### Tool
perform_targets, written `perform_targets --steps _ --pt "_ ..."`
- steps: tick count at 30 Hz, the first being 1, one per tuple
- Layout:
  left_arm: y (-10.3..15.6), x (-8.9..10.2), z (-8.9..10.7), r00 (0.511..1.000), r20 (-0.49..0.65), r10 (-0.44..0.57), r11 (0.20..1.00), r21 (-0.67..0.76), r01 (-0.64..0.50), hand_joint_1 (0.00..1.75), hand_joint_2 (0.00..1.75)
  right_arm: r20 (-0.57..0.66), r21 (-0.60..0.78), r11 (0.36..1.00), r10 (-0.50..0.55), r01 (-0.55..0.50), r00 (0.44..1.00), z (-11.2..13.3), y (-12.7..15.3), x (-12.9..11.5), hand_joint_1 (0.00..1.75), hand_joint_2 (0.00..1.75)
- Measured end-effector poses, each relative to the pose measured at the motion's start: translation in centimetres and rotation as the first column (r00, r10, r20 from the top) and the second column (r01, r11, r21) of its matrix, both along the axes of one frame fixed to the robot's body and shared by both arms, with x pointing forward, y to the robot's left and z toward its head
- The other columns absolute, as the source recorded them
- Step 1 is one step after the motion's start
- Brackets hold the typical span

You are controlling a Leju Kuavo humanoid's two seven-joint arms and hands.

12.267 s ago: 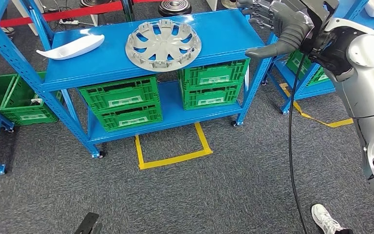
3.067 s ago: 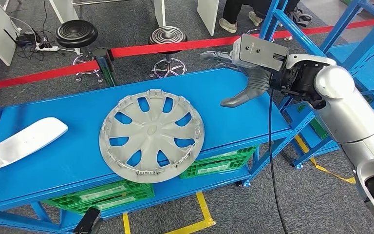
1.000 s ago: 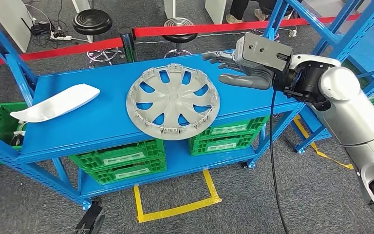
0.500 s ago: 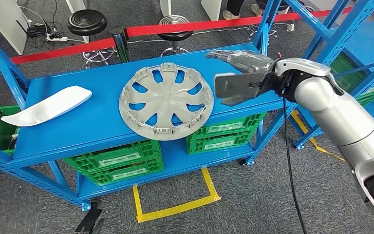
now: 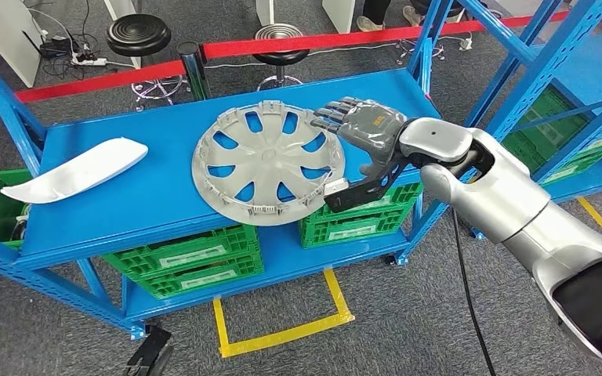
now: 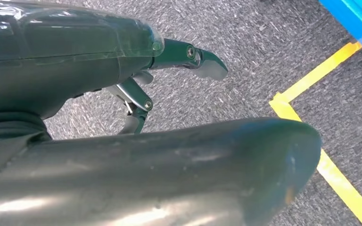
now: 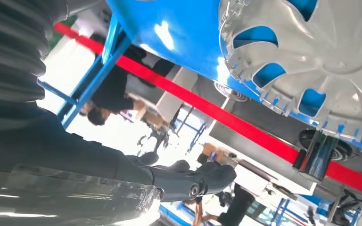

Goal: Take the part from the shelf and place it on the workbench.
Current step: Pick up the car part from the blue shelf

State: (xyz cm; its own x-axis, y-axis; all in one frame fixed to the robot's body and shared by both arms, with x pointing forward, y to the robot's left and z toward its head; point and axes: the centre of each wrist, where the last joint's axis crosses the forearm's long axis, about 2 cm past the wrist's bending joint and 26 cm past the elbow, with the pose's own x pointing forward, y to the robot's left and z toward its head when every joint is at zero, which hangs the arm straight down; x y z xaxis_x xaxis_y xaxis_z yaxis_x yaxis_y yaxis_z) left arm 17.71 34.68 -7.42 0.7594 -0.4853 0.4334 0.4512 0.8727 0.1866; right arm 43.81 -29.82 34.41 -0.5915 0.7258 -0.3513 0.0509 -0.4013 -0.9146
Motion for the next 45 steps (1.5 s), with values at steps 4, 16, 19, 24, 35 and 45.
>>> perform_targets --steps 4,16,19,24,35,45 --pt "-0.3 0.8 0.3 1.0 0.005 -0.013 1.0 0.001 0.013 0.0 0.0 0.023 -0.042 0.999 0.022 -0.021 0.999 -1.9 0.6 1.2 0.0 1.75" --pt "-1.2 1.7 0.6 0.998 -0.004 -0.069 0.998 0.005 0.069 0.0 0.0 0.105 -0.09 0.989 -0.104 0.114 0.989 -7.3 -0.1 3.6 0.0 1.75" --pt "-1.1 1.2 0.4 0.996 -0.019 -0.093 0.995 0.021 0.093 0.0 0.0 0.115 -0.097 0.985 -0.129 0.141 0.985 -7.7 -0.4 3.8 0.0 1.75" --pt "-0.2 -0.5 -0.2 0.994 -0.041 -0.106 0.994 0.037 0.107 0.0 0.0 0.124 -0.091 0.981 -0.159 0.171 0.979 -7.6 -1.3 4.1 0.0 1.75" --pt "0.7 0.9 0.5 0.994 -0.012 -0.11 0.986 0.122 0.111 0.0 0.0 0.173 -0.035 0.99 -0.127 0.135 0.977 -4.0 0.1 5.4 0.0 1.75" --pt "0.4 3.0 1.4 0.992 0.041 -0.119 0.981 0.157 0.111 0.0 0.0 0.14 0.084 0.993 -0.089 0.078 0.986 -2.2 1.3 5.9 0.0 1.75"
